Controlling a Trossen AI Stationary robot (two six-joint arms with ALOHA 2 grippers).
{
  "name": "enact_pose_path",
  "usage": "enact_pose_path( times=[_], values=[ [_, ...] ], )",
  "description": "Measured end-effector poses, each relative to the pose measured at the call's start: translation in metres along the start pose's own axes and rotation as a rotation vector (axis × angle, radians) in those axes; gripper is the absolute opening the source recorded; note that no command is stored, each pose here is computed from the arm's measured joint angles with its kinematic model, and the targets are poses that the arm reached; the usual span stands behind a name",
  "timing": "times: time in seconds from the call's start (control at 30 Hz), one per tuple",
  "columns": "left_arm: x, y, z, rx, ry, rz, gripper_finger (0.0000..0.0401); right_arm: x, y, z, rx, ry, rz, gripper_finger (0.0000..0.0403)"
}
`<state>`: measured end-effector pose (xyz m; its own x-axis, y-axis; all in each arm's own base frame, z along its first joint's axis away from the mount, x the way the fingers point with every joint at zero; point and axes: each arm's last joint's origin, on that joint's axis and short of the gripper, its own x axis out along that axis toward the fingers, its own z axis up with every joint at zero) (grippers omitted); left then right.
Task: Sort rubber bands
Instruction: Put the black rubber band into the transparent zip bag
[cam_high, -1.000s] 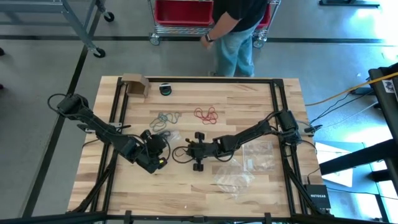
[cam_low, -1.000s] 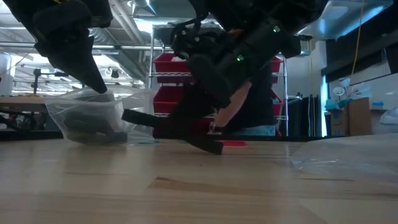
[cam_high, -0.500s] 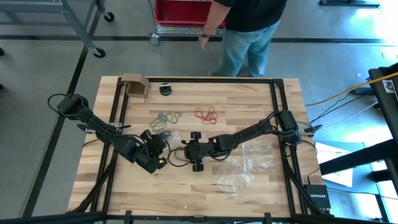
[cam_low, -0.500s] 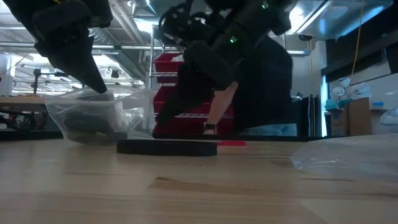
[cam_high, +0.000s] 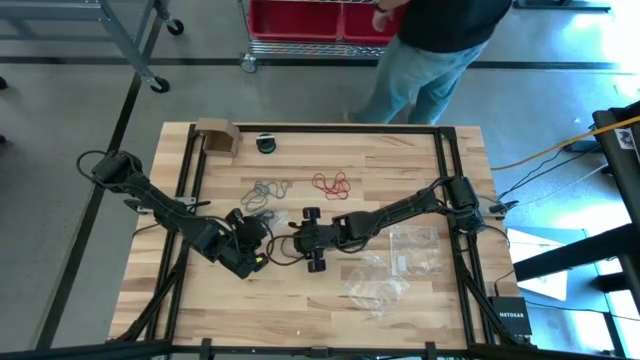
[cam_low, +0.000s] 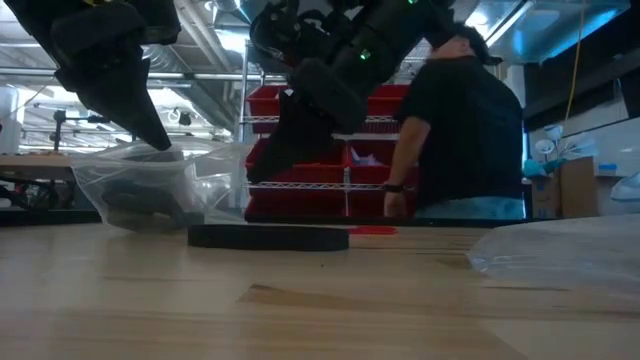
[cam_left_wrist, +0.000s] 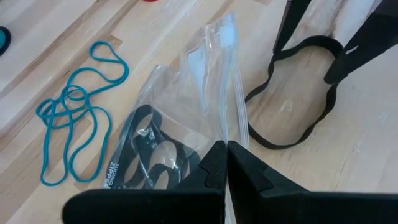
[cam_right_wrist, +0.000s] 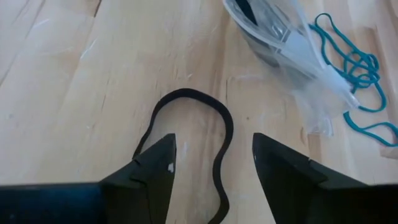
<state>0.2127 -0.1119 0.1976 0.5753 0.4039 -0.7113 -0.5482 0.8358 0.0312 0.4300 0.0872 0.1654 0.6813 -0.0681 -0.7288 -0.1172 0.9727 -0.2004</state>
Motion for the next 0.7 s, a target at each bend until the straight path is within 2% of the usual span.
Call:
enact_pose_path(
  times=[0.7],
  values=[
    [0.0000, 0.0000, 0.0000, 0.003, 0.000, 0.000, 0.0000, 0.0000, 0.0000, 0.0000, -0.019, 0.000, 0.004, 0.0205]
  ],
)
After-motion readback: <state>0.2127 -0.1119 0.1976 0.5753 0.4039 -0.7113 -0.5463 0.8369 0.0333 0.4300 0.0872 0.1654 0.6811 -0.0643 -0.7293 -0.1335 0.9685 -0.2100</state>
